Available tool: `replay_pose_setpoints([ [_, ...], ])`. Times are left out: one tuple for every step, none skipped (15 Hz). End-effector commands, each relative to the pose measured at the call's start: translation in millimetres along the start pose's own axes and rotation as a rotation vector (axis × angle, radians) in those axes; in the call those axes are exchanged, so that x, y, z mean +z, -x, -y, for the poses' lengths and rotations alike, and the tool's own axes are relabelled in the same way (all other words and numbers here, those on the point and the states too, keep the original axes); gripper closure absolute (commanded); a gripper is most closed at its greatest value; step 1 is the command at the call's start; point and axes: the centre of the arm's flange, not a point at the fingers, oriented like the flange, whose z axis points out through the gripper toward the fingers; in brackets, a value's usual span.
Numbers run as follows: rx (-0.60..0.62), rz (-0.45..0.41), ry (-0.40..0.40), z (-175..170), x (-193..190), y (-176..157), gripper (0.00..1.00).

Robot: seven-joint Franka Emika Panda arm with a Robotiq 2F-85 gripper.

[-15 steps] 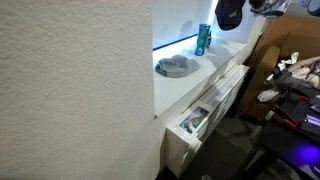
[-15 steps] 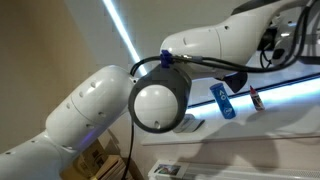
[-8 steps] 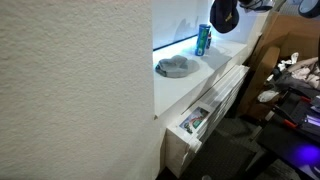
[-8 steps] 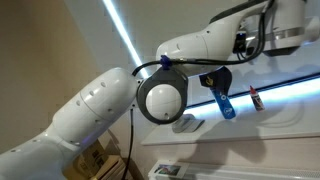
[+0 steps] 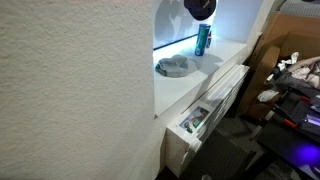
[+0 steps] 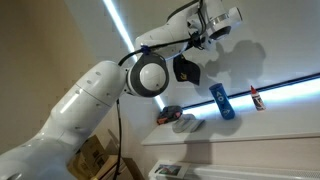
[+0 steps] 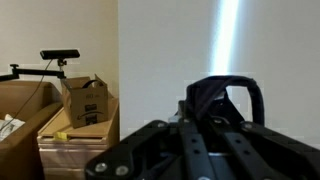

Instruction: Place the black cap on the blue can, move the gray cap to the right, and move the bottle to the left

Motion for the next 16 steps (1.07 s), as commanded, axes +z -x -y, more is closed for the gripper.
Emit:
replay_pose_setpoints([
  [0.076,0.090,0.068,37,-40,13,0.98],
  [0.095,0.120,0.081,36,-46,8,0.98],
  [0.108,0.152,0.090,37,-45,0,0.98],
  [0.129,0.183,0.092,37,-49,-8,0.98],
  [0.143,0.227,0.097,37,-52,-18,0.98],
  [0.169,0.272,0.094,43,-50,-31,0.98],
  [0.197,0.326,0.087,47,-50,-45,0.98],
  [0.233,0.368,0.082,52,-48,-59,0.98],
  [0.272,0.408,0.076,57,-41,-78,0.98],
  [0.319,0.441,0.062,61,-33,-95,0.98],
  [0.371,0.459,0.027,66,-29,-111,0.98],
  [0.420,0.477,-0.011,70,-24,-129,0.98],
  [0.468,0.487,-0.054,74,-20,-145,0.98],
  [0.514,0.484,-0.103,77,-13,-158,0.98],
  [0.561,0.483,-0.150,82,-9,-168,0.98],
  [0.598,0.465,-0.207,87,-5,-175,0.98],
])
